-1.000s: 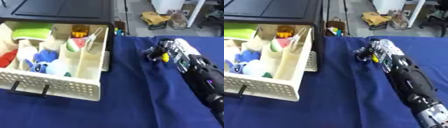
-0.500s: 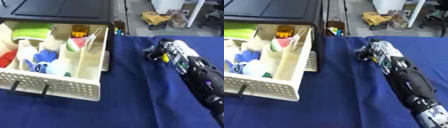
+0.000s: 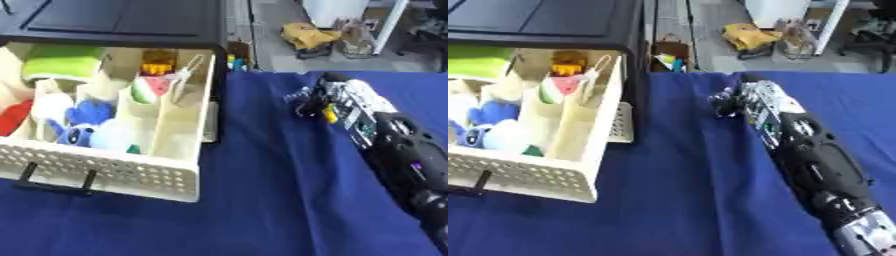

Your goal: Pick up objects from table and place into drawer.

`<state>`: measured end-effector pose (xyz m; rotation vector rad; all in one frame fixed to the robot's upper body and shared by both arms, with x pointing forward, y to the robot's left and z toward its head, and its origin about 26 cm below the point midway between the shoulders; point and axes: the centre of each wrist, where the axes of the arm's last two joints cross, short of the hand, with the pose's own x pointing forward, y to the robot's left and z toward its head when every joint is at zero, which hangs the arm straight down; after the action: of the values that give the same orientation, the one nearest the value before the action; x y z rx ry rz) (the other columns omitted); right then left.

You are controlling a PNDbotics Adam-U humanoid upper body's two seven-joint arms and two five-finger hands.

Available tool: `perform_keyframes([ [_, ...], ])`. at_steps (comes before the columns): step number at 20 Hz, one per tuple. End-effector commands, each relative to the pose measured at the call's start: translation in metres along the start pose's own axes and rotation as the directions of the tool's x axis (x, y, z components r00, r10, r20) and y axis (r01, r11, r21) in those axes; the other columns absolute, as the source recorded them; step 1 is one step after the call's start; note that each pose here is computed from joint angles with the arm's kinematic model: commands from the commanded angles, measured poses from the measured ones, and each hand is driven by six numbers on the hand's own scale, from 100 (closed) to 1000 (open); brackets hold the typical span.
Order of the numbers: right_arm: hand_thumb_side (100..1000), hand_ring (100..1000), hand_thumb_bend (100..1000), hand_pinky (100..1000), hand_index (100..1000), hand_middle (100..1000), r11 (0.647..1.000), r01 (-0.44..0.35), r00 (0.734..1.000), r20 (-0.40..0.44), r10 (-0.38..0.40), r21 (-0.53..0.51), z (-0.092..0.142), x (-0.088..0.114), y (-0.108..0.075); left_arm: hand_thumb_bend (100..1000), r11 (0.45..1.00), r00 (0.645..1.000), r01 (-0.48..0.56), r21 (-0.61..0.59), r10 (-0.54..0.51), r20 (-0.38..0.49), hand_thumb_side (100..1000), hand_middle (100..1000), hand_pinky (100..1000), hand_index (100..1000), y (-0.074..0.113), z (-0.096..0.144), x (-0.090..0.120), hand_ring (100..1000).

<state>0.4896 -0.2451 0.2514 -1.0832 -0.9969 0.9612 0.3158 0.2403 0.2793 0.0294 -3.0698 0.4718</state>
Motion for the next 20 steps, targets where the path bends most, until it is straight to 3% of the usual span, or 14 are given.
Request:
perform_keyframes([
  [1,388,703,100,651,477,338,0.996,0.015,1.000,0.015,-0.014,-0.089,0.011,-0.004,-0.033,218,1.000,1.000,-0.005,-0.009,0.005,0.022,1000,533,283,712,-0.001,-0.006,0.003,375],
  [16,475,689,100,654,449,314,0.959,0.057,0.991,0.133,-0.021,-0.276,0.055,-0.002,-0.098,219,1.000,1.000,-0.001,-0.016,0.001,0.021,1000,531,283,712,0.001,-0.006,0.003,375],
  [20,488,684,100,650,445,312,0.926,0.087,0.965,0.261,0.013,-0.366,0.081,0.013,-0.122,219,1.000,1.000,0.000,-0.019,0.000,0.021,1000,531,283,712,0.001,-0.006,0.003,375],
])
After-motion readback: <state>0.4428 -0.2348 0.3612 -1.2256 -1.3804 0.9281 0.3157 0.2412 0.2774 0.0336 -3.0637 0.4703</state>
